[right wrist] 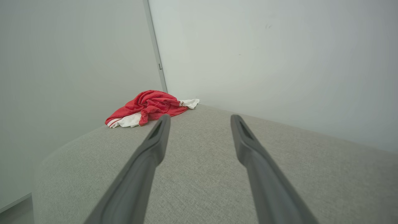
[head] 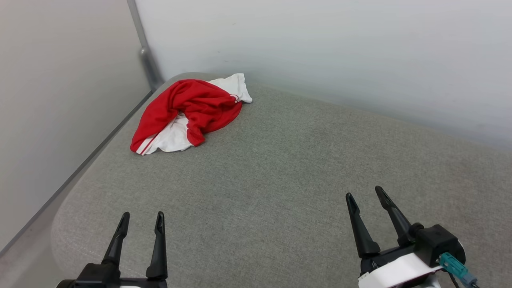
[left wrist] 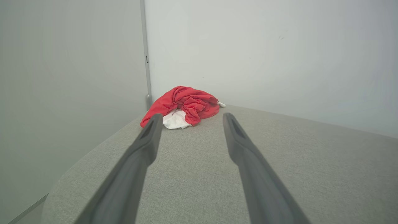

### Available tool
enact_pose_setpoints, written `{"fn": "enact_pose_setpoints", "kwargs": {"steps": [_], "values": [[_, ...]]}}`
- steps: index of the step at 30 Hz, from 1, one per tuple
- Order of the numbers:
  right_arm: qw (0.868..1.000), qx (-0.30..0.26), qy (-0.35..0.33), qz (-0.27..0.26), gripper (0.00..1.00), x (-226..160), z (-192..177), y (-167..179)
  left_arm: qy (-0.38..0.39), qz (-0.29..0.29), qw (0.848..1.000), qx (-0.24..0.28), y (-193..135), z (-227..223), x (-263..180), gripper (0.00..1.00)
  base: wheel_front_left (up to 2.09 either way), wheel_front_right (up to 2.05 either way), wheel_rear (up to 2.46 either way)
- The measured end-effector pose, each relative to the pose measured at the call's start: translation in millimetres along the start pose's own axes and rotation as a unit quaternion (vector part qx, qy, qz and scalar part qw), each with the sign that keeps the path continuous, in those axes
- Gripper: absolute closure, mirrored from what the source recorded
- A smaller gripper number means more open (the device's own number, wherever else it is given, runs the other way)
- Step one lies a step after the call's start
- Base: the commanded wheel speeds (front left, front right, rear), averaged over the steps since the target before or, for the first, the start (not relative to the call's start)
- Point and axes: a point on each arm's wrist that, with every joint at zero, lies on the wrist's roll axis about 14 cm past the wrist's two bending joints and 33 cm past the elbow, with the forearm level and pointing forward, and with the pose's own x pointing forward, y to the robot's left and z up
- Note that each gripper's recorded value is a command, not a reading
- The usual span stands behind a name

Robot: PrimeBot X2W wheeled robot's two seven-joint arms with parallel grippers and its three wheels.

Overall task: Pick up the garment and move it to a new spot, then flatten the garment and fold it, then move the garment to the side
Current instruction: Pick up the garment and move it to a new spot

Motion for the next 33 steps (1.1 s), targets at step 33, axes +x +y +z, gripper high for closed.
{"fn": "enact_pose_setpoints", "kwargs": {"steps": [33], "values": [[0.999, -0.019, -0.001, -0.044, 0.00, 35.4, -48.4, -85.5, 0.120, -0.105, 0.985, 0.063, -2.9, -65.1, 207.0, 0.00, 0.00, 0.00, 0.00]]}}
